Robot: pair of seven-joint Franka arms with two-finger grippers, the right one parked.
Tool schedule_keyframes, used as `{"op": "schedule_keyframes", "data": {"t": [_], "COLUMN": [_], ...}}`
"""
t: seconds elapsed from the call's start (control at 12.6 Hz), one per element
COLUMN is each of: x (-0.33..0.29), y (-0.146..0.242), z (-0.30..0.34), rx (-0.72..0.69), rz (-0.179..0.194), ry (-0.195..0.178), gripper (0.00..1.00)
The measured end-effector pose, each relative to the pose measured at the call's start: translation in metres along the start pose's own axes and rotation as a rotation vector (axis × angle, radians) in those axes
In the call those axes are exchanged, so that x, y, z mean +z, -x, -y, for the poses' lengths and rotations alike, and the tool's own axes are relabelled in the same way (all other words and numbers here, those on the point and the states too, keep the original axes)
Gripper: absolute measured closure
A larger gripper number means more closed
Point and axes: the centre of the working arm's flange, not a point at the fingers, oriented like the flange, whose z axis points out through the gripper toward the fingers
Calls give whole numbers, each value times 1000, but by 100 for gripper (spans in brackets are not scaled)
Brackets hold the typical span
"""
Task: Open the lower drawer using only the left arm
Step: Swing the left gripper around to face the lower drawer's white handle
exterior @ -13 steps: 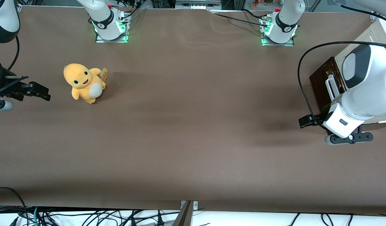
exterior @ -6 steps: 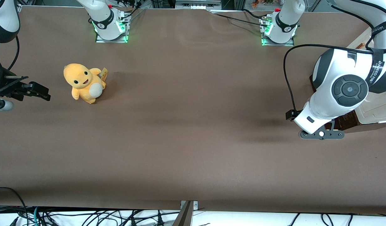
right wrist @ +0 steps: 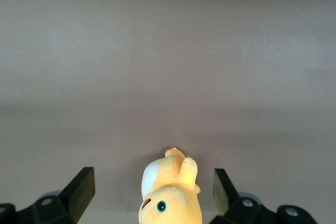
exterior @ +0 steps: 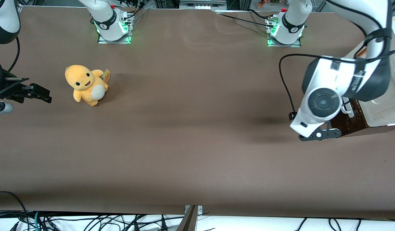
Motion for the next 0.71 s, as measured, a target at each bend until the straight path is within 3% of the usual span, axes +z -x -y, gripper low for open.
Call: {"op": "schedule_keyframes", "data": {"t": [0.16,0.56,0.71], "x": [13,60,85], "y": [-2,-9,-4], "z": [-3,-9,-31], "rx": [-16,-107,-138], "rz": [18,75,73], "ry": [-59,-264,-347], "gripper": [0,0,0]}}
